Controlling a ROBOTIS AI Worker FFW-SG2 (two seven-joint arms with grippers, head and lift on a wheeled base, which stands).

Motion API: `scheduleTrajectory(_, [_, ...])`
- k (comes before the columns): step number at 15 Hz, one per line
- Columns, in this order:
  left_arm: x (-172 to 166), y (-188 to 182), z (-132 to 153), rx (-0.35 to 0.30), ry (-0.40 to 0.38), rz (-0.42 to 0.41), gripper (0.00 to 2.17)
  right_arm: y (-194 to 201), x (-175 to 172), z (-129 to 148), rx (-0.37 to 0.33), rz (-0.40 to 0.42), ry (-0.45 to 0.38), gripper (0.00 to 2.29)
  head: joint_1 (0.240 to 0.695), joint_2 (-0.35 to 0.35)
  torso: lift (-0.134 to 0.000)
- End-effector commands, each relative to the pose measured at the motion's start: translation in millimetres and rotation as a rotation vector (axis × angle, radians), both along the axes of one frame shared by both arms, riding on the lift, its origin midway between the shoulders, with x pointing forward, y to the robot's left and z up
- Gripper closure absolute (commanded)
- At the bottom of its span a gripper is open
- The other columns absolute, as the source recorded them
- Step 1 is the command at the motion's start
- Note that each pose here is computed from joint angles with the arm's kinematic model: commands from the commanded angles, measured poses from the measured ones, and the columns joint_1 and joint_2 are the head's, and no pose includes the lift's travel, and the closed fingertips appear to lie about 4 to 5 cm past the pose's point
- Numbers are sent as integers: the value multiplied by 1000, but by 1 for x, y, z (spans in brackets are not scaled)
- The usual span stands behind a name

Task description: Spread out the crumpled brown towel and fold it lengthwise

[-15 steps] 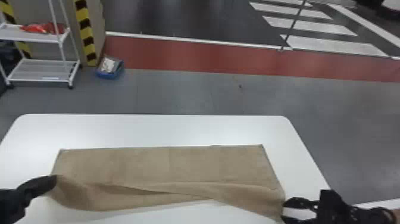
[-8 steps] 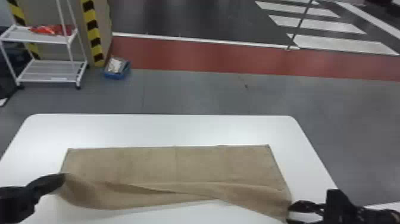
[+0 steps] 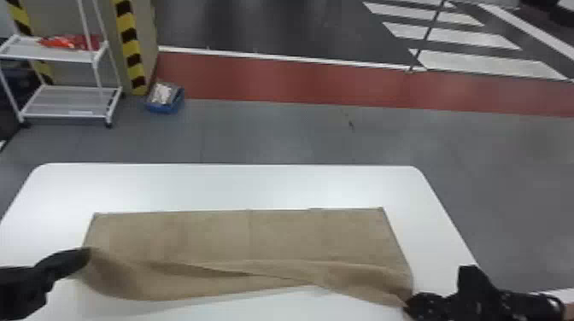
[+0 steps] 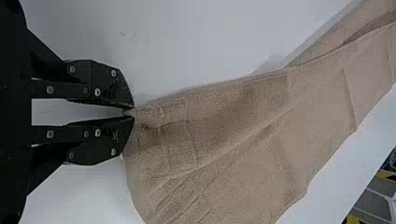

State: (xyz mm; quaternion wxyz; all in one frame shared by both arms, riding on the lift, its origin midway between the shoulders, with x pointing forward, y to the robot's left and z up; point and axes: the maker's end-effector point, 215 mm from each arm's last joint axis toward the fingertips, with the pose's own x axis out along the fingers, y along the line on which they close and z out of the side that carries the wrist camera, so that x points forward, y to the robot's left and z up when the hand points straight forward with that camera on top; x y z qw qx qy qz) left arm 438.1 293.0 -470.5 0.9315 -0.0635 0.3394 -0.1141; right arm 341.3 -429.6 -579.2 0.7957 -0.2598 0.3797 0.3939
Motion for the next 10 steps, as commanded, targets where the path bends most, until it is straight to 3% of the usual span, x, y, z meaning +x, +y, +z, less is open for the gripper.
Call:
scheduleTrajectory(1, [-1, 2, 0, 2, 0, 2, 1393, -2, 4, 7, 9, -7, -15, 1372, 695, -199, 0])
scheduleTrajectory(2, [-2, 1, 0, 2, 0, 1, 1393, -3, 5, 11, 15, -10, -19, 1470, 695, -198, 0])
scheduleTrajectory(5, [-1, 0, 5, 2, -7, -2, 1393, -12, 12, 42, 52, -44, -69, 1477, 695, -199, 0])
scheduleTrajectory(10, [-1, 3, 25, 11, -31, -7, 1393, -61, 31, 133, 153, -185, -229, 1477, 695, -225, 0])
